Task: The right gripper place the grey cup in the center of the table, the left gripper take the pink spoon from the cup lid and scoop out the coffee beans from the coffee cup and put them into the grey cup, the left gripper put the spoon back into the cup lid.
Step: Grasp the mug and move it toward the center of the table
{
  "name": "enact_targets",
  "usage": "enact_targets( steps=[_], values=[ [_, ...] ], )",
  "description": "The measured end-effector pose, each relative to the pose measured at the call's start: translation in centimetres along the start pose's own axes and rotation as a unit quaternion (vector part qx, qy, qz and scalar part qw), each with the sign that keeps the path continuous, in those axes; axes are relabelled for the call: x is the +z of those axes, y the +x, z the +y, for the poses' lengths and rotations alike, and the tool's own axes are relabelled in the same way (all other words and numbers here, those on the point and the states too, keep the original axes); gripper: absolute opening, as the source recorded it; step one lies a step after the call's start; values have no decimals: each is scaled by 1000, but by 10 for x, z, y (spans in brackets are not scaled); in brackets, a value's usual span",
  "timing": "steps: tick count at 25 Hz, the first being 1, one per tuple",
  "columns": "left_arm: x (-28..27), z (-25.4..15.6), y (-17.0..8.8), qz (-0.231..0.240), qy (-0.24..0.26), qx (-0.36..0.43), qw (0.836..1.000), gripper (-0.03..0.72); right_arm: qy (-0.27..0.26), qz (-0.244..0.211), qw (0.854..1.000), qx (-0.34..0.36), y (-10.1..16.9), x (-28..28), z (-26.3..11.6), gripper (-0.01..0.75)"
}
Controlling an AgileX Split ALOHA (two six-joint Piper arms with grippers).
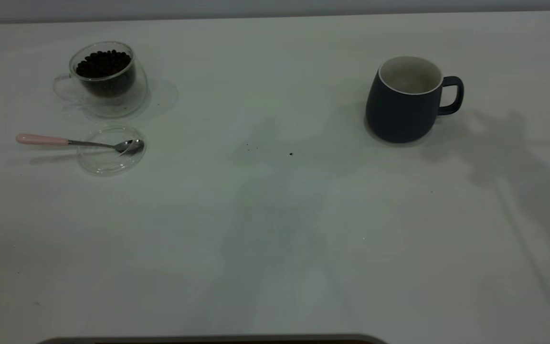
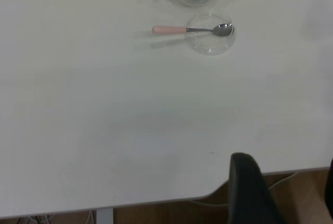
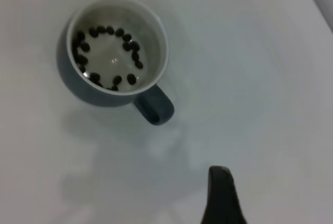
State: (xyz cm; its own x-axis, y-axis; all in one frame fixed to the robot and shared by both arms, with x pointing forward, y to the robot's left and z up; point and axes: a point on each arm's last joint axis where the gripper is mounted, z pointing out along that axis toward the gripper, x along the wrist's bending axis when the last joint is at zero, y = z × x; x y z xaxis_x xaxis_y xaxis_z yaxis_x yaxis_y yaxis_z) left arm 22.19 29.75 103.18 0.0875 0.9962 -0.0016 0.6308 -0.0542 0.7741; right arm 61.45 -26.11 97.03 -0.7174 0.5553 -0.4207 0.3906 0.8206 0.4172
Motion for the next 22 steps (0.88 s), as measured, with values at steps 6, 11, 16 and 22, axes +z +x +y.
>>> enact_targets(
  steps=[6,11,16,22],
  values=[
    [0,0,0,0,0,0,1000,413,27,62,987,-146,2,80,-19,555],
    [0,0,0,0,0,-1,1000,413,9,102,970,-221,17,122,-30,556],
    [0,0,0,0,0,-1,1000,413,-20,119,968,-221,29,146,-35,556],
    [0,0,0,0,0,-1,1000,413,-22,132,972,-193,42,162,-35,556]
  ],
)
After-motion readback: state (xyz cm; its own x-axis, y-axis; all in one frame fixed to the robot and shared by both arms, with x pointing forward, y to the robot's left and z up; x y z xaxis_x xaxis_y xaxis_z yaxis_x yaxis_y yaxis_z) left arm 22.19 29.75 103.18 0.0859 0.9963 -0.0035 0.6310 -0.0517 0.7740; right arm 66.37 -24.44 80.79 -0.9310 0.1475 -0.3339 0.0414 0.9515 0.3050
